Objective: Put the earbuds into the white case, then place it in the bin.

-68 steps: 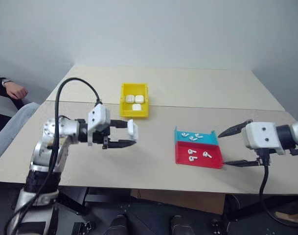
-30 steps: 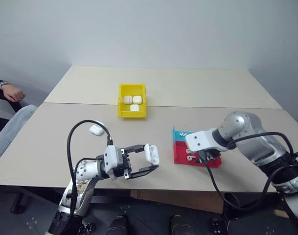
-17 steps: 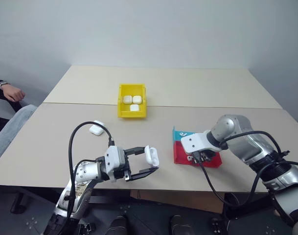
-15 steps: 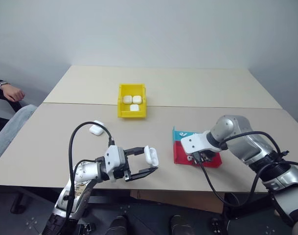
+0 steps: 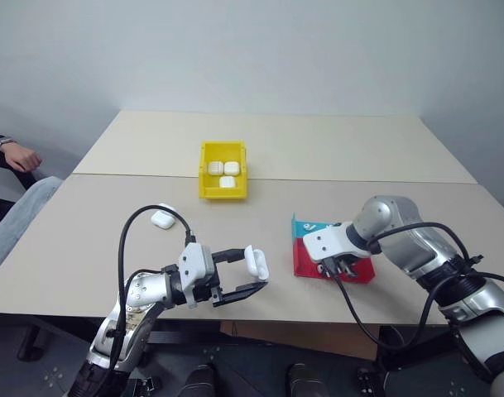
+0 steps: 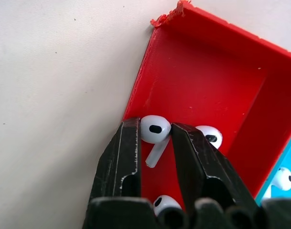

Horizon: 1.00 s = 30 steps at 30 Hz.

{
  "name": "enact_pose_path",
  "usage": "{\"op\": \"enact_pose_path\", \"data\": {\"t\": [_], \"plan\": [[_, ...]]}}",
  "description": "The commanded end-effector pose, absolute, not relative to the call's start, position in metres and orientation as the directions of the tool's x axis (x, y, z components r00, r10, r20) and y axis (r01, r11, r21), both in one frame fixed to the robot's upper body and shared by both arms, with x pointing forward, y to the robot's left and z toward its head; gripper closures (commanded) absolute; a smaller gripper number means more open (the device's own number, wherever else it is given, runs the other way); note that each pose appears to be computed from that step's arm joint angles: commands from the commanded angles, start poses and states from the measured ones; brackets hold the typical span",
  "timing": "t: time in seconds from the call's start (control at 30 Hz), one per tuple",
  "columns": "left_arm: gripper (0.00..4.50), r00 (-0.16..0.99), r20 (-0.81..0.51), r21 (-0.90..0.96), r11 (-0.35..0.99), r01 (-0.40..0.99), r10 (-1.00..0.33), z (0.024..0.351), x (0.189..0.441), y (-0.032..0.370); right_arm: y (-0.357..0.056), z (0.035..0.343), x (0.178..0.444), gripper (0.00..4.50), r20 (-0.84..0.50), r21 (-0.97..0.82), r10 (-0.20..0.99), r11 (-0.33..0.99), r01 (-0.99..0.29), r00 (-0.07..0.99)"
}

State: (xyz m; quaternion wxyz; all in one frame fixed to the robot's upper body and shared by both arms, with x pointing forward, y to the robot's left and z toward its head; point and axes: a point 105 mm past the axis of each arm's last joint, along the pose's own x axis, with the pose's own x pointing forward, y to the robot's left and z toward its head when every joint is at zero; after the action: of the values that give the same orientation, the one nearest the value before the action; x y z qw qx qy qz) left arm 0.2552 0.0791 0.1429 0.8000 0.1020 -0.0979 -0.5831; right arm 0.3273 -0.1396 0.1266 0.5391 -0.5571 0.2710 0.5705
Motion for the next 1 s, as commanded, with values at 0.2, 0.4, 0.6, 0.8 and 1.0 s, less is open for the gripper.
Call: {"op": "enact_pose_path", "data": {"t": [0.2, 0.4, 0.6, 0.8, 1.0], "plan": [[1.75, 0.284, 0.063, 0.311, 0.289, 0.905, -0.957, 0.153, 0.251, 0.077, -0.137, 0.139, 0.332, 3.12, -0.915, -0.335, 0.327, -0.285, -0.898, 0.237], [1.75, 0.278, 0.064, 0.309, 0.284, 0.908, -0.958, 0.153, 0.252, 0.077, -0.137, 0.14, 0.331, 3.86, -0.914, -0.337, 0.328, -0.288, -0.897, 0.238], [1.75, 0.265, 0.098, 0.316, 0.282, 0.906, -0.959, 0.16, 0.252, 0.075, -0.135, 0.157, 0.324, 3.86, -0.88, -0.376, 0.398, -0.248, -0.893, 0.26], [1.75, 0.186, 0.171, 0.316, 0.233, 0.92, -0.968, 0.179, 0.245, 0.068, -0.124, 0.231, 0.318, 3.86, -0.633, -0.53, 0.665, 0.001, -0.848, 0.397], [1.75, 0.047, 0.218, 0.296, 0.112, 0.949, -0.975, 0.197, 0.235, 0.059, -0.129, 0.298, 0.303, 3.86, -0.207, -0.586, 0.855, 0.28, -0.76, 0.475]]}}
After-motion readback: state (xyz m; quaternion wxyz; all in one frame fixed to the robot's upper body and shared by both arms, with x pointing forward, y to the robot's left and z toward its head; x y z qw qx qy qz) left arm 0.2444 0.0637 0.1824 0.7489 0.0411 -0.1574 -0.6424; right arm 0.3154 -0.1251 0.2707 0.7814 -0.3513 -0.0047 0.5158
